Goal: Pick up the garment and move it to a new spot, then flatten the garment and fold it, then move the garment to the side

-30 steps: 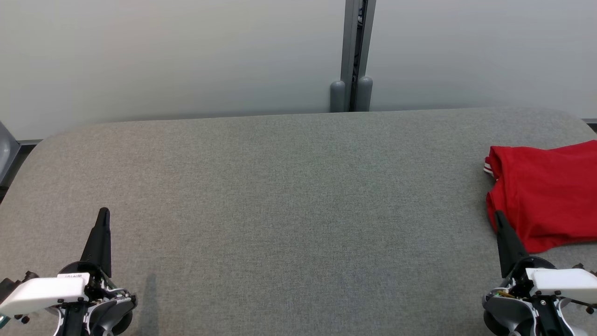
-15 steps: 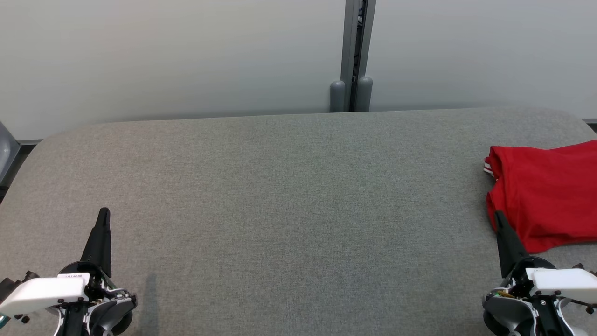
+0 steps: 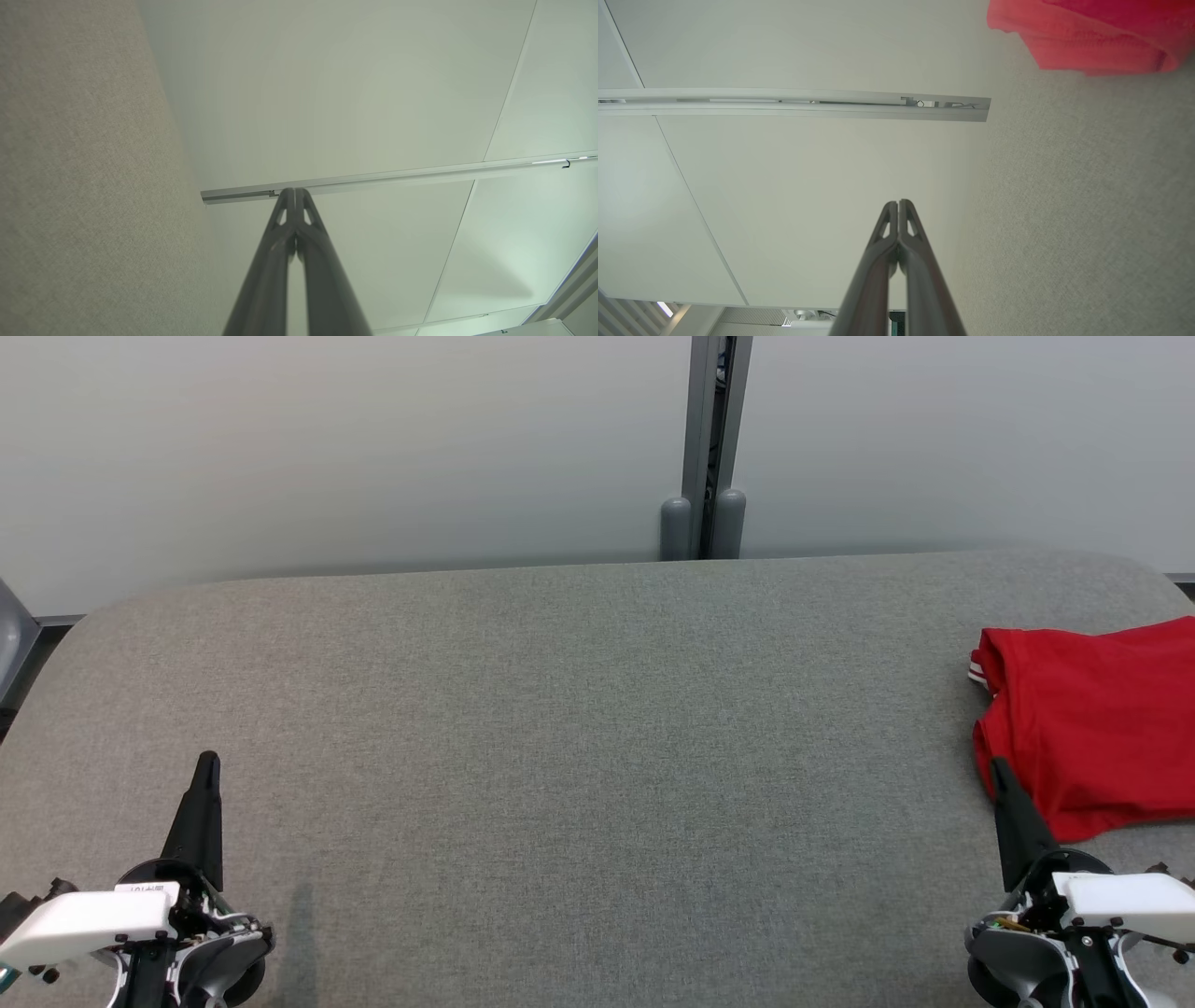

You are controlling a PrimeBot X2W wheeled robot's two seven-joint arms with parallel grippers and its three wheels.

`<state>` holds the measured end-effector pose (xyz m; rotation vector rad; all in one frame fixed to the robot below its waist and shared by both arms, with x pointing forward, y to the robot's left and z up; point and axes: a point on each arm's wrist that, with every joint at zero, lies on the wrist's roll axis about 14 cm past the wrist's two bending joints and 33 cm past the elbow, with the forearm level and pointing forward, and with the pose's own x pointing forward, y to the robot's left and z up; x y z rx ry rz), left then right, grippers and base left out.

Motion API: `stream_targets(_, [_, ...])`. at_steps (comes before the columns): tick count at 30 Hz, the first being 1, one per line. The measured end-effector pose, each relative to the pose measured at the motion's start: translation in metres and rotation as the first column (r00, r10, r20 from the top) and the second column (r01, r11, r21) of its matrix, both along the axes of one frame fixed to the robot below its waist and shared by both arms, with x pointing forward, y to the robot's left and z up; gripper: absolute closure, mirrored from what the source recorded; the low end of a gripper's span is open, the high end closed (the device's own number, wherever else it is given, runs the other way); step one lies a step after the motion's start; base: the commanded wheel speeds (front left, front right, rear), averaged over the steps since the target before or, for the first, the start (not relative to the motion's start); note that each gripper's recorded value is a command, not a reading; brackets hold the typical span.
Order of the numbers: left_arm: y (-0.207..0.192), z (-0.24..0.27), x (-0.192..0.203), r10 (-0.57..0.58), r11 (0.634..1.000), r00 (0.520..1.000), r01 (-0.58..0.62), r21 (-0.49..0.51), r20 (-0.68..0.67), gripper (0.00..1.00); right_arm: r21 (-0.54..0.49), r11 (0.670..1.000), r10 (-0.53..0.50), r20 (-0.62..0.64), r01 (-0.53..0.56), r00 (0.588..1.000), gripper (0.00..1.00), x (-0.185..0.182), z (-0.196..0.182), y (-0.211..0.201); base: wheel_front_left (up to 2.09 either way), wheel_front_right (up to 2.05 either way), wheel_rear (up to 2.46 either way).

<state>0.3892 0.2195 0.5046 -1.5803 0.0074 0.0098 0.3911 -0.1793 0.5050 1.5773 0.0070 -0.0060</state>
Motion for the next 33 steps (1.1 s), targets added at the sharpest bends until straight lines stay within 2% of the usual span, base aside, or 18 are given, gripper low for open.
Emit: stream_targets(33, [0.0005,0.0,-0.0002,0.002,1.0,1.0,-0.002,-0.001,0.0,1.0,0.0,1.0,0.0,0.0,0.0,1.0,1.0,0.0,0.0,0.0,0.0,0.0,0.0])
